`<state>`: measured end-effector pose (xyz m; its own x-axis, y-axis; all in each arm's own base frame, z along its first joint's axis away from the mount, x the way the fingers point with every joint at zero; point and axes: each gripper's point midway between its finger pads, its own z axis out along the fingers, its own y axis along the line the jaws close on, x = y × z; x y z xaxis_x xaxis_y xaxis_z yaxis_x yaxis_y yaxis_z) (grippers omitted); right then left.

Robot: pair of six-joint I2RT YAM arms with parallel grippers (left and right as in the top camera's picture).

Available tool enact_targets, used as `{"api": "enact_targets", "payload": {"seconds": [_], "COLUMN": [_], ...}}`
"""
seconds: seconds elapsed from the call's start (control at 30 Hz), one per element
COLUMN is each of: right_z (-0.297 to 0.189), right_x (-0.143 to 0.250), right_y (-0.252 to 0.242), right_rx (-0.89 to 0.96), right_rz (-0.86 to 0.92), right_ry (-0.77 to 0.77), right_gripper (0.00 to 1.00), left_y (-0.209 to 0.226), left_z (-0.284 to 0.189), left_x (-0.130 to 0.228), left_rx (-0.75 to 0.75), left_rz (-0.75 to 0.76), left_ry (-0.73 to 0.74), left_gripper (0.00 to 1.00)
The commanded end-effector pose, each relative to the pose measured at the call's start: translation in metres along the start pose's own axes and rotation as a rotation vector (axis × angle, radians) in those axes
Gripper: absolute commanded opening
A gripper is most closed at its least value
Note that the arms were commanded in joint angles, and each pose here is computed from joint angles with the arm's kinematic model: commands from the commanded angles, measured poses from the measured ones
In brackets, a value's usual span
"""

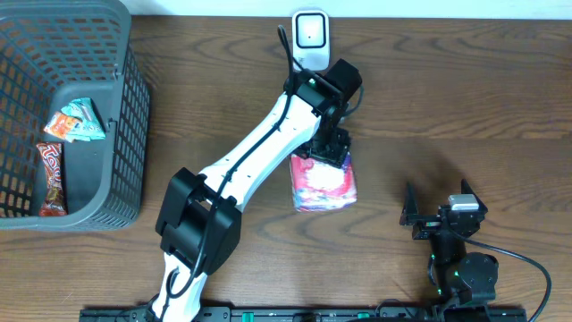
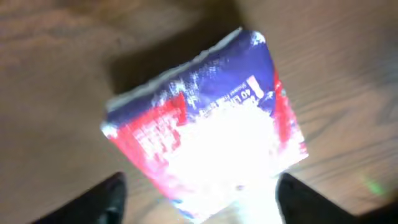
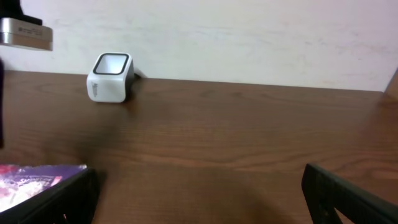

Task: Scan the item barcode
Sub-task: 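Lift the purple-red package out and place it on the table centre, then return the left gripper to the basket and grasp the green wrapper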

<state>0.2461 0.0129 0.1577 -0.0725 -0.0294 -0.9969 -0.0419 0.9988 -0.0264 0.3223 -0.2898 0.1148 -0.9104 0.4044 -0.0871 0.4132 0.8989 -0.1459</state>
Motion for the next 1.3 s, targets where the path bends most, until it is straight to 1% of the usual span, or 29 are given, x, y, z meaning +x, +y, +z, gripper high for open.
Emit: {"api": "enact_targets", "payload": {"seconds": [0.0,0.07,0.17,0.23,0.27,0.4,0.5,0.6,0.73,0.9,1.0,1.1,1.17,1.27], "right_z": [0.0,0.0,0.0,0.0,0.0,0.0,0.0,0.0,0.0,0.0,0.0,0.0,0.0,0.0], "right_x": [0.001,0.001,0.001,0.001,0.001,0.001,0.002,0.002,0.002,0.002,0.002,0.002,0.002,0.002], "right_y": [0.001,0.001,0.001,0.001,0.001,0.001,0.001,0.001,0.001,0.001,0.001,0.001,0.001,0.001], "right_rx": [-0.003,-0.003,-0.003,-0.003,-0.003,-0.003,-0.003,-0.003,-0.003,-0.003,-0.003,-0.003,-0.003,-0.003], "right_rz": [-0.008,-0.008,-0.008,-0.008,-0.008,-0.008,-0.008,-0.008,-0.008,-0.008,-0.008,-0.008,-0.008,-0.008], "right_ry": [0.001,0.001,0.001,0.001,0.001,0.003,0.003,0.003,0.003,0.003,0.003,0.003,0.003,0.003], "right_gripper": [0.99,0.99,0.99,0.99,0.99,0.99,0.99,0.99,0.99,0.99,0.99,0.99,0.99,0.99], "left_y": [0.004,0.007,0.024,0.033,0.035,0.043,0.049,0.056,0.072,0.121,0.17,0.218,0.25,0.294], "left_z": [-0.003,-0.003,-0.005,-0.006,-0.007,-0.012,-0.027,-0.058,-0.118,-0.211,-0.266,-0.307,-0.33,-0.347], "left_x": [-0.007,-0.012,-0.018,-0.021,-0.023,-0.029,-0.035,-0.043,-0.051,-0.049,-0.033,-0.008,0.013,0.043], "left_rx": [-0.005,-0.022,-0.104,-0.149,-0.162,-0.167,-0.159,-0.144,-0.119,-0.111,-0.142,-0.181,-0.221,-0.286], "left_rz": [-0.004,-0.01,-0.068,-0.086,-0.088,-0.104,-0.125,-0.149,-0.194,-0.312,-0.428,-0.578,-0.67,-0.802], "left_ry": [-0.028,-0.049,-0.081,-0.1,-0.108,-0.135,-0.174,-0.25,-0.398,-0.654,-0.801,-0.91,-0.971,-1.008], "left_gripper": [0.92,0.93,0.94,0.99,1.0,0.98,0.98,0.98,0.98,0.98,0.98,0.98,0.98,0.98]}}
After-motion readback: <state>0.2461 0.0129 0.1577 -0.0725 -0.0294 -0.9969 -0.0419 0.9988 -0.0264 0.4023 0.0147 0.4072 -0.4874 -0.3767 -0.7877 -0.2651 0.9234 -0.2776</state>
